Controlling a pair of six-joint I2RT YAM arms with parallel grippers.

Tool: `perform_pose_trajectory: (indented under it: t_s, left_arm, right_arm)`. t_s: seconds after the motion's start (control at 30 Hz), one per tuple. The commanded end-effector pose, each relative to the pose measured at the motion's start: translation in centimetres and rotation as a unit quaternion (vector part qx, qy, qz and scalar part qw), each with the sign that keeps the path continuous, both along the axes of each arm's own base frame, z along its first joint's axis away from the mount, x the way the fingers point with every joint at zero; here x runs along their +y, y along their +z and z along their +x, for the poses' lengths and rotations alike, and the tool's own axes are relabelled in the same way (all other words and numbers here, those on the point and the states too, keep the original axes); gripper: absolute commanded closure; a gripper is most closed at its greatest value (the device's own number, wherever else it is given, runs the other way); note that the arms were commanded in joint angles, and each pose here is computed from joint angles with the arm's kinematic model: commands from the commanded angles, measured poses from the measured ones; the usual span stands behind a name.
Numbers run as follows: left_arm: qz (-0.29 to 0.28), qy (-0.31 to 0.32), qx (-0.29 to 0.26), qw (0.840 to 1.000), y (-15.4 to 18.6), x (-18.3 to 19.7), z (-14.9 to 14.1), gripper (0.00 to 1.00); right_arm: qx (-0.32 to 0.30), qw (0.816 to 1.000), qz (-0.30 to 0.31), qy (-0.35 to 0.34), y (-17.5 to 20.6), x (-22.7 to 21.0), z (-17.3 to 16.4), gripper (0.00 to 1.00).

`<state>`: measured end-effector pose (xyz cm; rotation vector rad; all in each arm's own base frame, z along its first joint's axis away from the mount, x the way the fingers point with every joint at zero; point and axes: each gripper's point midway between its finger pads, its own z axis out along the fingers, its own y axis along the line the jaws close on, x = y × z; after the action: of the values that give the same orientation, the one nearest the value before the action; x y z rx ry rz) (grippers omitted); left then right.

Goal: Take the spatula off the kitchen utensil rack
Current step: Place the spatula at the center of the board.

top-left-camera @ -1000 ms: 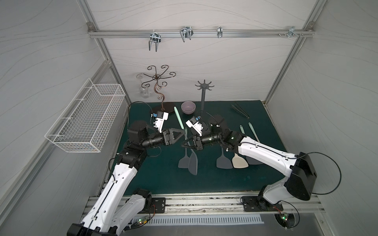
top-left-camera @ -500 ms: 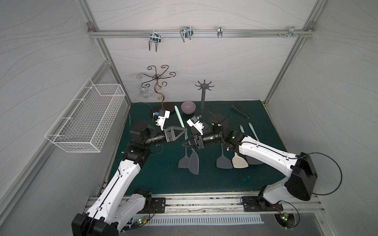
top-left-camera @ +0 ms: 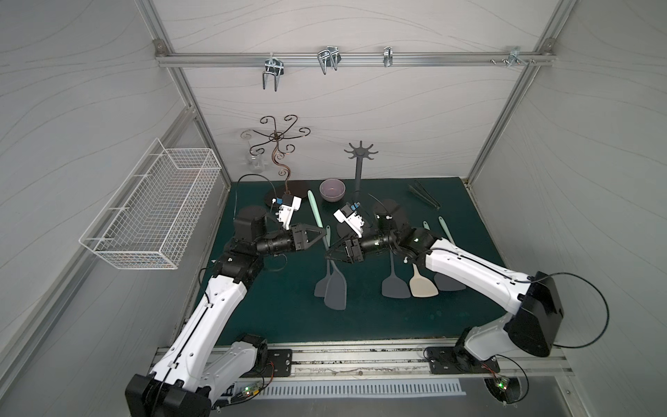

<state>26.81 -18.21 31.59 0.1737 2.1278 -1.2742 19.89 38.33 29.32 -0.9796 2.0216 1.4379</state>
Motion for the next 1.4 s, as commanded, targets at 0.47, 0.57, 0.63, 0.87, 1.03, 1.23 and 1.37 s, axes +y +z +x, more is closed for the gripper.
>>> perform_pose_trajectory:
  t_s: [0.47,0.57,0.63,0.87,1.03,1.23,1.37]
  left_arm:
    - [0.361,0.012,0.267,0.893,-19.3,6.3,7.7,1.0]
    - [0.387,0.007,0.293,0.874,-21.2,6.8,8.8,1.0]
    - [0.395,0.012,0.303,0.867,-22.0,7.0,9.5,1.0]
    - [0.395,0.028,0.313,0.863,-24.6,6.8,12.0,1.0]
    - [0.383,0.025,0.328,0.863,-26.4,6.0,13.0,1.0]
    - [0.388,0.017,0.343,0.855,-28.2,6.2,12.9,1.0]
    - [0.39,0.011,0.35,0.852,-28.8,6.2,12.5,1.0]
  right_arm:
    - [-0.139,0.874,-0.237,-0.401,-6.0,-22.6,7.0,0.1]
    - [-0.131,0.869,-0.244,-0.409,-6.6,-23.3,7.2,0.1]
    - [-0.132,0.863,-0.254,-0.417,-7.1,-23.8,7.4,0.1]
    - [-0.115,0.846,-0.257,-0.453,-7.9,-25.3,8.3,0.09]
    - [-0.112,0.841,-0.257,-0.463,-8.1,-25.9,8.5,0.09]
    - [-0.108,0.839,-0.253,-0.469,-8.2,-26.1,8.6,0.09]
    - [-0.107,0.831,-0.257,-0.482,-8.2,-26.7,8.9,0.08]
